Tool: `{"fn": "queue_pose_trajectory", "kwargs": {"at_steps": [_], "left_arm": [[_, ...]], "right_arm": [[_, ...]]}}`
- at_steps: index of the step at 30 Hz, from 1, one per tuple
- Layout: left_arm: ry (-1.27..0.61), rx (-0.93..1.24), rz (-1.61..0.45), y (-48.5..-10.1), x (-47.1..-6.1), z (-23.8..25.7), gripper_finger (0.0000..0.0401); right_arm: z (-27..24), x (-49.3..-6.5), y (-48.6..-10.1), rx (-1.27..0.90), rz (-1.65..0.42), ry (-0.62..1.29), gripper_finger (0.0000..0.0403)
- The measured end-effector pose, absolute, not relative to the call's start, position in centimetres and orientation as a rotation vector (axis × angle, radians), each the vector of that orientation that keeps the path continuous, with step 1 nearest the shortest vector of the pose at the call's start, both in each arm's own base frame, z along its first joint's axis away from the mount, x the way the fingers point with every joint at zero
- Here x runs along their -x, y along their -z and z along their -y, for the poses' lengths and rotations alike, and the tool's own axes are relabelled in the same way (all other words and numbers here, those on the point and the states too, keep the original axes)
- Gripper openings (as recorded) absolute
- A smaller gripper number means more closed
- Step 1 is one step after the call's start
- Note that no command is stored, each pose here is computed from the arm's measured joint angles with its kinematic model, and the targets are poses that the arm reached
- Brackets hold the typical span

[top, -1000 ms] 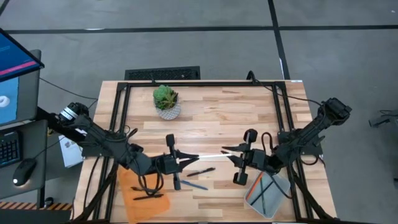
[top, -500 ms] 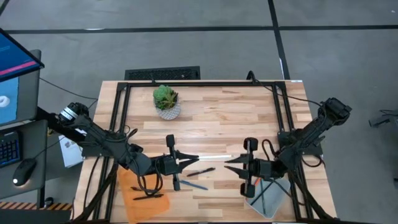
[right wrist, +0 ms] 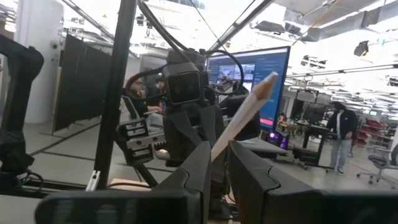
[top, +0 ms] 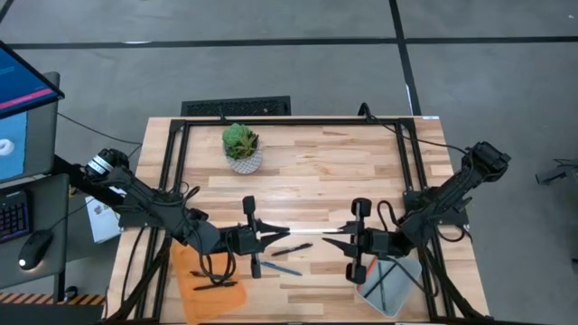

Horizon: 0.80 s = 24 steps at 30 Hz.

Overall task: Sort pens & pencils
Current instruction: Put the white pencil into the gray bin

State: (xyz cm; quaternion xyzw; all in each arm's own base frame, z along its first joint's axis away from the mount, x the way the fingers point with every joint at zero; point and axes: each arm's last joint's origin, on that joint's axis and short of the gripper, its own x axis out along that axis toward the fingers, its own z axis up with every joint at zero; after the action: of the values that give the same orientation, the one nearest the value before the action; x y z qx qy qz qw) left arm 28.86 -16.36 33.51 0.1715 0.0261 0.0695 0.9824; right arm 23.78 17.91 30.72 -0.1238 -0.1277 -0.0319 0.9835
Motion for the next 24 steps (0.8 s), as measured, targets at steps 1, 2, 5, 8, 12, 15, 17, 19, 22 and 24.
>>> {"fn": "queue_pose_trajectory", "kwargs": {"at_steps": [1, 2, 5, 8, 12, 15, 17, 19, 22, 24], "left_arm": [[-0.139, -0.345, -0.052, -33.5, -28.9, 16.4, 0.0002], [-0.139, -0.344, -0.052, -33.5, -28.9, 16.4, 0.0002], [-0.139, -0.341, -0.052, -33.5, -28.9, 16.4, 0.0002], [-0.138, -0.340, -0.052, -33.5, -28.9, 16.4, 0.0002], [-0.133, -0.339, -0.051, -33.5, -28.9, 16.4, 0.0002], [-0.103, -0.333, -0.046, -33.5, -28.9, 16.5, 0.0002], [-0.098, -0.333, -0.045, -33.5, -28.9, 16.5, 0.0002], [-0.098, -0.333, -0.045, -33.5, -28.9, 16.5, 0.0002], [-0.097, -0.333, -0.044, -33.5, -28.9, 16.5, 0.0002], [-0.098, -0.333, -0.045, -33.5, -28.9, 16.5, 0.0002]], "right_arm": [[-17.9, -23.8, -30.7, 0.250, 0.256, 0.064, 0.0078], [-17.9, -23.8, -30.7, 0.249, 0.256, 0.065, 0.0078], [-17.9, -23.8, -30.7, 0.249, 0.256, 0.065, 0.0078], [-17.9, -23.8, -30.7, 0.249, 0.256, 0.066, 0.0078], [-17.5, -24.0, -30.7, 0.251, 0.254, 0.084, 0.0078], [-17.1, -24.4, -30.7, 0.253, 0.251, 0.103, 0.0078], [-16.8, -24.6, -30.7, 0.255, 0.250, 0.114, 0.0078], [-16.5, -24.8, -30.7, 0.256, 0.250, 0.121, 0.0078], [-16.4, -24.9, -30.8, 0.254, 0.253, 0.127, 0.0078], [-16.5, -24.8, -30.8, 0.251, 0.257, 0.123, 0.0078]]}}
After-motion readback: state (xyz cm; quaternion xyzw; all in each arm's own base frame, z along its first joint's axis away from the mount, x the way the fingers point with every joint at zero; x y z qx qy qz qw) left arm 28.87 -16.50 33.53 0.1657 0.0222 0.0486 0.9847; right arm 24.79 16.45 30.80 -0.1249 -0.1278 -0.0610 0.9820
